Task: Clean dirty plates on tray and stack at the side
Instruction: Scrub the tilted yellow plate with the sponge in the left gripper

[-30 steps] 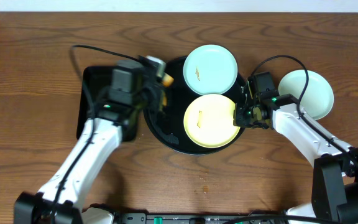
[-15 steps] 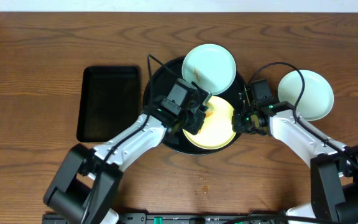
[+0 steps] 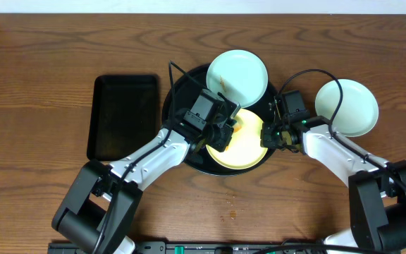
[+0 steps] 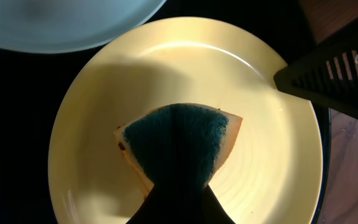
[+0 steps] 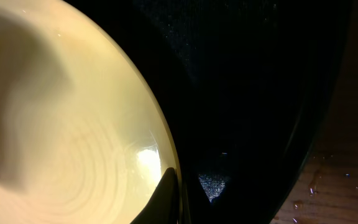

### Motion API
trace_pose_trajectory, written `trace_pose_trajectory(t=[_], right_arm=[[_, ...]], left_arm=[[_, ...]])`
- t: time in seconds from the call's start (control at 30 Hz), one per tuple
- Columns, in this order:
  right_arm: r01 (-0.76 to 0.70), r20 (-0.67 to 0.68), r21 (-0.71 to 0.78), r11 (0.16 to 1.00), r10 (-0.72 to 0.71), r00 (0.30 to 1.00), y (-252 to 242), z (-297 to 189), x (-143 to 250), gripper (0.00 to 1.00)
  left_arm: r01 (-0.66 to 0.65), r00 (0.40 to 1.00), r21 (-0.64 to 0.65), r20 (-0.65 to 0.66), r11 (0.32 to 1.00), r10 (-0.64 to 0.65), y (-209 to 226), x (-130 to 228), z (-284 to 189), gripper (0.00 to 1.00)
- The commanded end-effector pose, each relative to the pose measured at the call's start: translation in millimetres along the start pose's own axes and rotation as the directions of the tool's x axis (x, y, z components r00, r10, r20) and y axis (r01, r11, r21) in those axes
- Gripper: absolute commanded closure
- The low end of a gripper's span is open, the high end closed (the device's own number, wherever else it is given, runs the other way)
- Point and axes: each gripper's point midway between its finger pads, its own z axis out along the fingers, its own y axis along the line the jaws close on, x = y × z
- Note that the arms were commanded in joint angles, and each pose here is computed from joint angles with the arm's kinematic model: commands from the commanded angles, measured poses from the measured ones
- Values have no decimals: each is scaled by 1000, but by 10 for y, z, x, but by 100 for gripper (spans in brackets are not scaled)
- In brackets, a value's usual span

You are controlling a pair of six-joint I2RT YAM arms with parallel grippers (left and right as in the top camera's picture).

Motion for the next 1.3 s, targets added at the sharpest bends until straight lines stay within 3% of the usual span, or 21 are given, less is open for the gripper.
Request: trace_pose_trajectory(t=[0.0, 0.57, 1.27], right_arm=[[4, -28, 27, 1000, -3, 1000, -42, 86, 84, 99], [4, -29, 27, 1000, -3, 1000, -43, 86, 86, 99], [3, -40, 32, 999, -1, 999, -54, 84, 111, 99]], left_arm=[[-6, 1000, -23, -15, 1000, 6, 56, 69, 22, 92], [6, 997, -28, -75, 1000, -8, 169, 421, 337, 93], [-5, 1000, -24, -23, 1000, 4, 281, 412, 735, 92]])
